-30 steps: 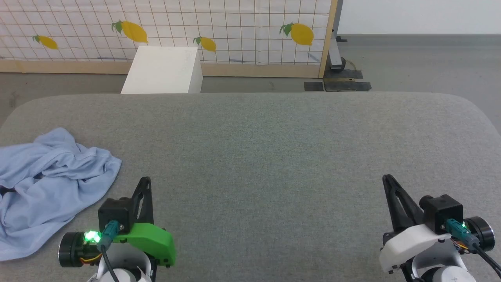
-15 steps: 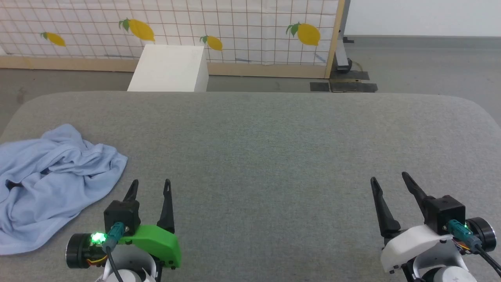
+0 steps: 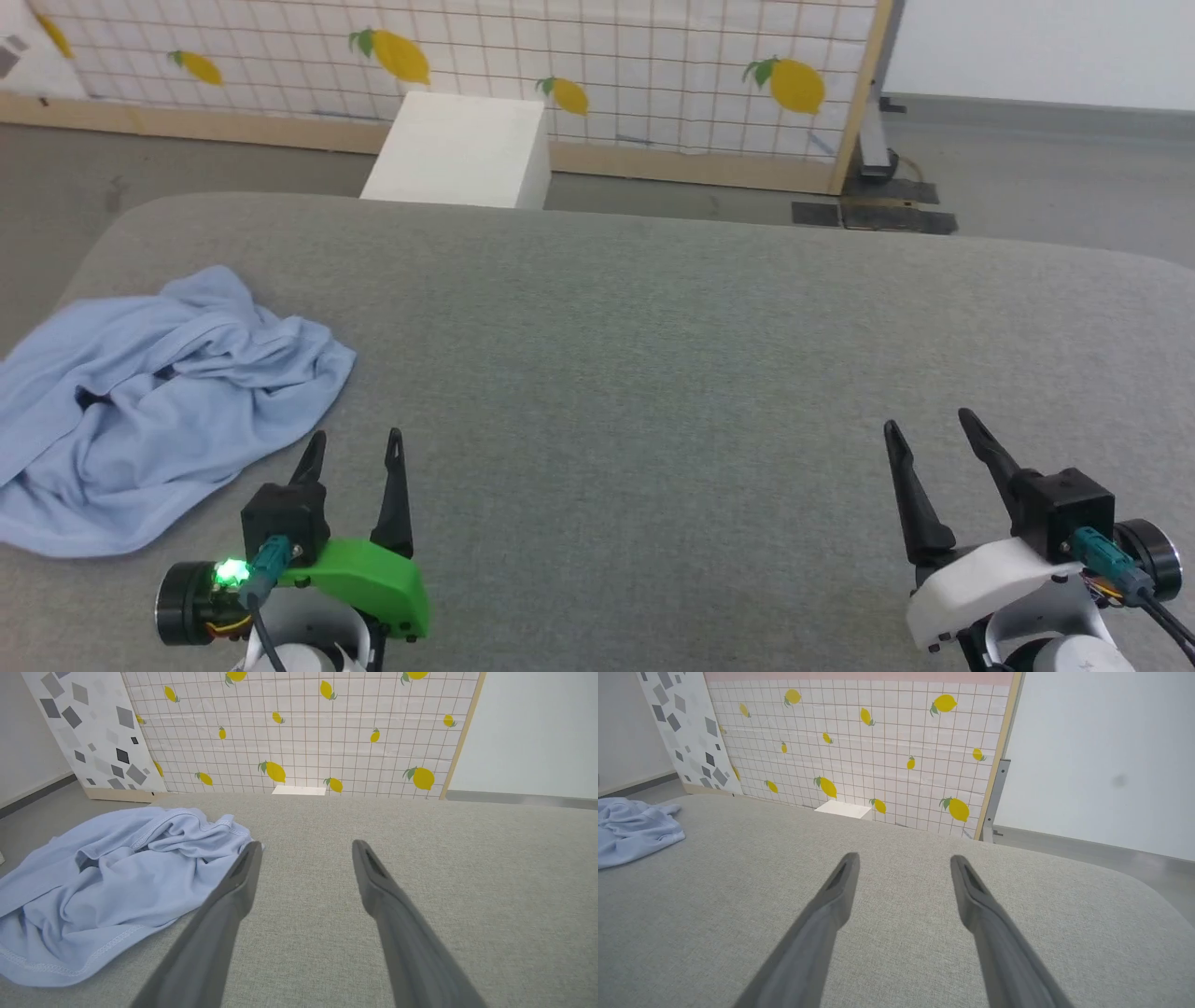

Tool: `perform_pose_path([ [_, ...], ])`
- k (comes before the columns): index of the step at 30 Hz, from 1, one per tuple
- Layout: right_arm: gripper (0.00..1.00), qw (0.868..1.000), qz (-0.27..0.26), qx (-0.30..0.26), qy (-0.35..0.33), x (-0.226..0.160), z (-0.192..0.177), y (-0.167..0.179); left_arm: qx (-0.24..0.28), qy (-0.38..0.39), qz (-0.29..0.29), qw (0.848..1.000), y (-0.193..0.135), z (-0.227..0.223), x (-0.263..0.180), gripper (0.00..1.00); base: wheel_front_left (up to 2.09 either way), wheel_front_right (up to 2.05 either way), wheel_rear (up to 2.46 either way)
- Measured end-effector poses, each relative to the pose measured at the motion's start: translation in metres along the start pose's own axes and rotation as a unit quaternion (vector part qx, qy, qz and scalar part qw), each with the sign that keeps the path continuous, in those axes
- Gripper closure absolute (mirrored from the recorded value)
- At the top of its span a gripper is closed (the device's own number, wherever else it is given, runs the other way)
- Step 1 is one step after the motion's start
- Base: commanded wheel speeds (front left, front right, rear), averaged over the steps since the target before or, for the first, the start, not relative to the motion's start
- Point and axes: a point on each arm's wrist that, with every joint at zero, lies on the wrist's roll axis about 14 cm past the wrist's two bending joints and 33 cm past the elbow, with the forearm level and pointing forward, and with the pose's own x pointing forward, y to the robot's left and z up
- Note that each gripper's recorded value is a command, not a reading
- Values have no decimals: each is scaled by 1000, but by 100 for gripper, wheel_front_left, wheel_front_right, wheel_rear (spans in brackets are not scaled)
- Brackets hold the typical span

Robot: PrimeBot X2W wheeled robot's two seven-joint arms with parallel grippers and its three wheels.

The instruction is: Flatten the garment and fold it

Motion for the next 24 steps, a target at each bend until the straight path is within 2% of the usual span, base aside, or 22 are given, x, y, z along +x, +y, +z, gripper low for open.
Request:
perform_pose_path([
  [24,0,997,81,9,-14,28,2,53,-12,-13,97,995,60,0,-35,0,0,0,0],
])
